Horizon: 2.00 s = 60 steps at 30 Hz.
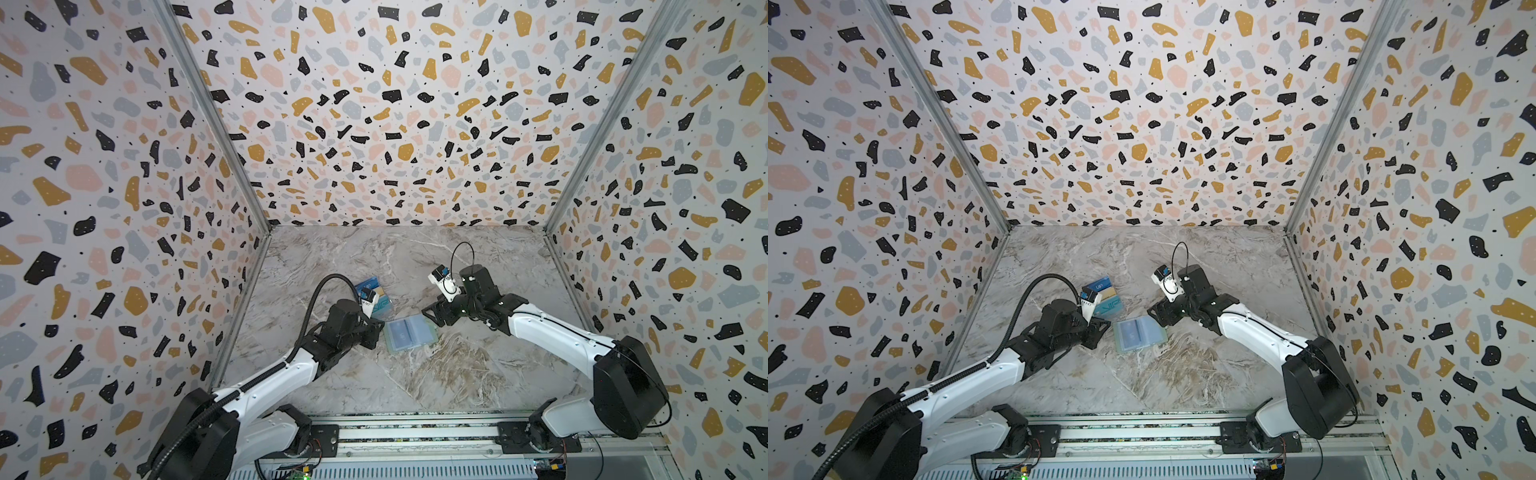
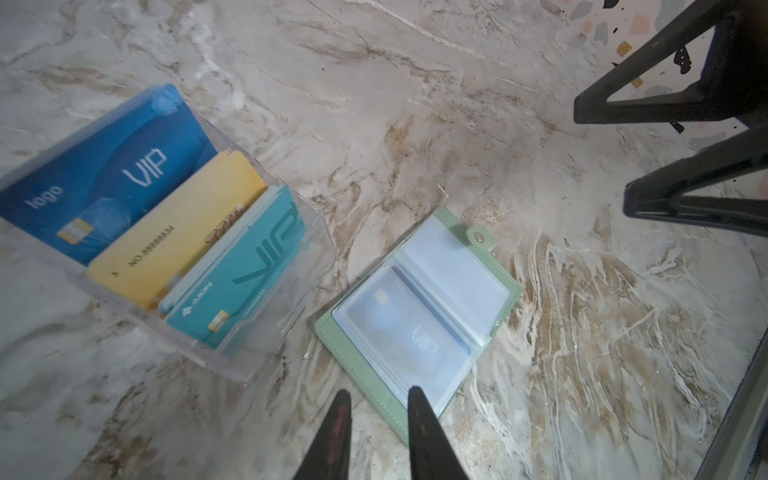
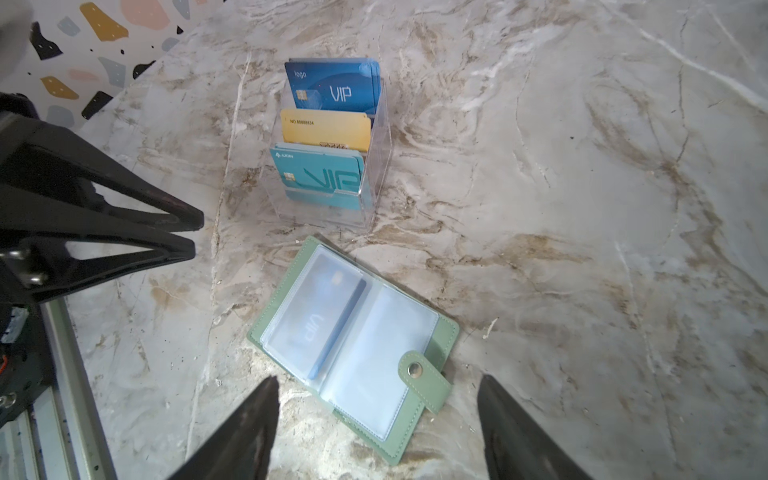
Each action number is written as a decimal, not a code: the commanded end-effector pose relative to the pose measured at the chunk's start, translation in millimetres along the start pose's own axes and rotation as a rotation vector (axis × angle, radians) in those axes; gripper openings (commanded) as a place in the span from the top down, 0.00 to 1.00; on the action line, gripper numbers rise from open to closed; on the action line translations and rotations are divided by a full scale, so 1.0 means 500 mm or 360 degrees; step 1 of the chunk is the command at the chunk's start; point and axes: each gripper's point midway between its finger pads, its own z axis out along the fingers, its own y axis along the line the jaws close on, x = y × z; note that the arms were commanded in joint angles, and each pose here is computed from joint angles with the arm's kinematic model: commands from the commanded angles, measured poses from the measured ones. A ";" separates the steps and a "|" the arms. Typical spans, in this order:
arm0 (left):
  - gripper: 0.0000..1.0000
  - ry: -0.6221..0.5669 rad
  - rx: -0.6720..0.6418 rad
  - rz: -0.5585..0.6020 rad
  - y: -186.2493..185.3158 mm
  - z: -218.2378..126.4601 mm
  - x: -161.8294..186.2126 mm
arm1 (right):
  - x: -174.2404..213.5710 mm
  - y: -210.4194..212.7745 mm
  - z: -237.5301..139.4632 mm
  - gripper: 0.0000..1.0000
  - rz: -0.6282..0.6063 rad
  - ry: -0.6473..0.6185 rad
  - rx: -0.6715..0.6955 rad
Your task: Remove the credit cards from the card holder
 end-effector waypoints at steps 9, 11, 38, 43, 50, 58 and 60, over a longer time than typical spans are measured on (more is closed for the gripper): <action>0.93 0.0035 0.0025 -0.0079 -0.015 0.045 0.042 | 0.000 0.036 0.037 0.27 -0.0032 0.0085 0.0030; 0.94 0.0054 0.0044 -0.0108 -0.017 0.052 0.056 | 0.005 0.042 0.044 0.27 -0.0029 0.0097 0.0024; 1.00 0.0229 0.0082 -0.0161 -0.013 0.115 0.149 | 0.044 0.093 0.123 0.31 -0.0004 0.0177 0.0070; 1.00 0.0246 0.0042 -0.0174 -0.004 0.115 0.158 | 0.049 0.100 0.135 0.31 -0.0020 0.0193 0.0080; 1.00 0.0282 0.0048 -0.0183 -0.003 0.118 0.172 | 0.047 0.107 0.146 0.30 -0.0039 0.0188 0.0126; 1.00 0.0253 0.0073 -0.0199 -0.009 0.107 0.167 | 0.056 0.117 0.166 0.31 -0.0047 0.0213 0.0114; 1.00 0.0248 0.0080 -0.0197 -0.011 0.105 0.165 | 0.058 0.119 0.172 0.32 -0.0053 0.0222 0.0112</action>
